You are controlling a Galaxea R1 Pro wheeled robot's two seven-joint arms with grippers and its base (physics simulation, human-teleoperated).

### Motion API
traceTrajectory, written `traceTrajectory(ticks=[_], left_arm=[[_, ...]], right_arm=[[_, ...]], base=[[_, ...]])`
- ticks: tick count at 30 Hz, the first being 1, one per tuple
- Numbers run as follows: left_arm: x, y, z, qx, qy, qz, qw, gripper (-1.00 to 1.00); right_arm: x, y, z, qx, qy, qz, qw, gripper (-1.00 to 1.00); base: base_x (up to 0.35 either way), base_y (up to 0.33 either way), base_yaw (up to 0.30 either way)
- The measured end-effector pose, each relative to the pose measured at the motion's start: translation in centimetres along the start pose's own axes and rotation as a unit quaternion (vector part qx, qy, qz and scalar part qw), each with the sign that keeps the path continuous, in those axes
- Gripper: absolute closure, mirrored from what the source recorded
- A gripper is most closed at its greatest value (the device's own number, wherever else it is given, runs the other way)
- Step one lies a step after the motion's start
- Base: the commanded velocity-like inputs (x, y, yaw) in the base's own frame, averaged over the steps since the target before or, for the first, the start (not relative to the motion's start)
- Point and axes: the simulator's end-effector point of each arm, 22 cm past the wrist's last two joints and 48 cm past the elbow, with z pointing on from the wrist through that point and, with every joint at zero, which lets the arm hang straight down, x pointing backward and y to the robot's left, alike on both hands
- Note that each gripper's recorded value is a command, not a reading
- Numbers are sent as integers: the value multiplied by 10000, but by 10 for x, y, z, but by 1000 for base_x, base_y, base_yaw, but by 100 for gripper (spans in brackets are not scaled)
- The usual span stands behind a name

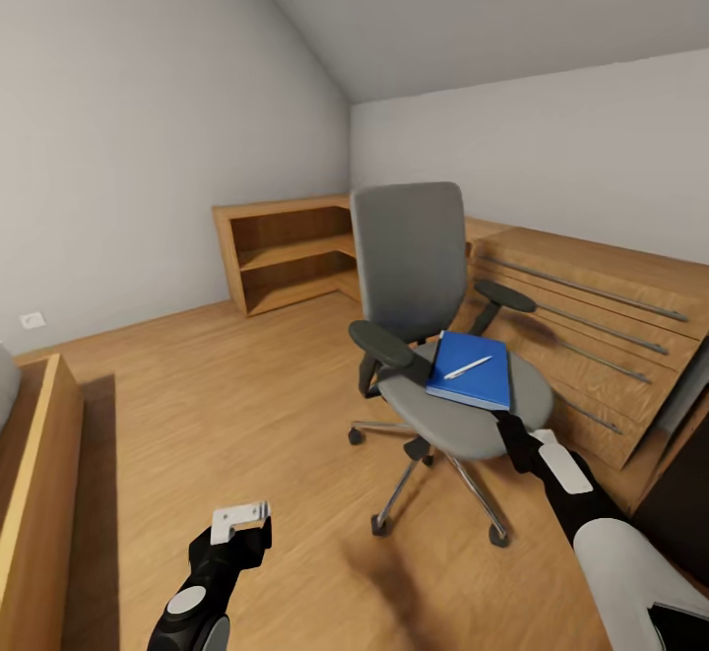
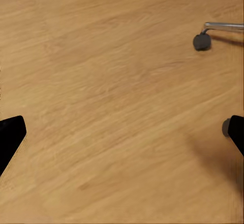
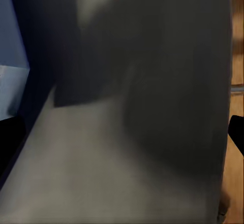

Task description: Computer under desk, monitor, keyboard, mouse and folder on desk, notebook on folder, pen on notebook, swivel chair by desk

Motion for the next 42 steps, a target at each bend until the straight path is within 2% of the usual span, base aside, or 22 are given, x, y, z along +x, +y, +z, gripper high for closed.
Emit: traceTrajectory(ticks=[7,20,29,42], left_arm=[[1,-8,-1,83,4,55,9999,-100],[2,-11,-2,105,11,69,9999,-100],[3,-11,-1,106,22,71,9999,-100],[3,-11,-1,104,29,73,9999,-100]], right_arm=[[9,3,1,-38,62,57,10000,-100],[9,3,1,-45,60,69,9999,-100],[15,-9,3,88,125,65,9999,-100],[14,-8,3,87,116,58,9999,-100]], base=[[246,27,0],[7,1,0],[-272,-57,0],[-327,-72,0]])
